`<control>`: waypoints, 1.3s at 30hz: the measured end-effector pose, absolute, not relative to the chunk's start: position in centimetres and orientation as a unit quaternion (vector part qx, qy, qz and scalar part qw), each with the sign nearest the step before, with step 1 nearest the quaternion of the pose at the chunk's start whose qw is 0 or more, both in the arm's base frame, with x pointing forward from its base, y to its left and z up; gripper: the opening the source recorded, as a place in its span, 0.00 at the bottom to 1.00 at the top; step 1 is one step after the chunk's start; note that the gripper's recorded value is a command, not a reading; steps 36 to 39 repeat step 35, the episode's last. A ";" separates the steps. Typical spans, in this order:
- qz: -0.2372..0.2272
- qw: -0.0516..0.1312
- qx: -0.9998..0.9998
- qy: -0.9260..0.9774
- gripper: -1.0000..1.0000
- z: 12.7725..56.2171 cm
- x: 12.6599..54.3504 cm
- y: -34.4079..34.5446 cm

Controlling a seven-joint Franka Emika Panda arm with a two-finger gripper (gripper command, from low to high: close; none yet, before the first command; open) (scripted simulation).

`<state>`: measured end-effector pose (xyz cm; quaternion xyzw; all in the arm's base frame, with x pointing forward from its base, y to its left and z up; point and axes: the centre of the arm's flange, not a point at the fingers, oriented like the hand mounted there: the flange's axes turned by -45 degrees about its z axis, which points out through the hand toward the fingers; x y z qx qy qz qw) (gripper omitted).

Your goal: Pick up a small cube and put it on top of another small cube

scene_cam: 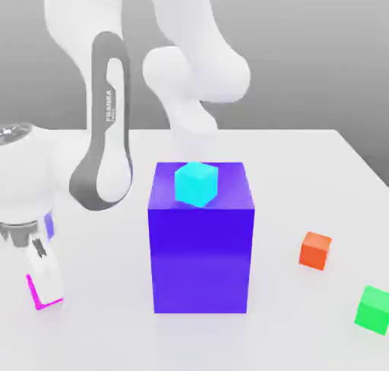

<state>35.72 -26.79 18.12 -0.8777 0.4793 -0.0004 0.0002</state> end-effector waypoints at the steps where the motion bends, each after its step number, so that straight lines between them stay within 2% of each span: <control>1: -0.002 0.001 -0.886 0.464 0.00 18.8 36.3 -26.3; 4: -0.013 0.007 -0.935 0.355 0.00 19.6 40.5 -22.7; 8: -0.026 0.018 -0.980 0.195 0.00 20.7 46.7 -13.7; 13: -0.024 0.027 -0.994 0.102 0.00 21.9 49.7 -1.3; 19: -0.012 0.025 -0.998 0.054 0.00 23.1 48.3 13.8; 25: -0.004 0.014 -1.000 0.012 0.00 24.5 41.7 28.9; 28: -0.001 0.004 -0.999 0.040 0.00 23.9 39.7 31.0; 32: -0.001 0.002 -0.999 0.048 0.00 19.0 39.5 31.1; 33: -0.001 0.001 -0.999 0.048 1.00 18.2 39.4 31.1; 39: -0.001 0.001 -0.999 0.048 1.00 18.2 39.4 31.1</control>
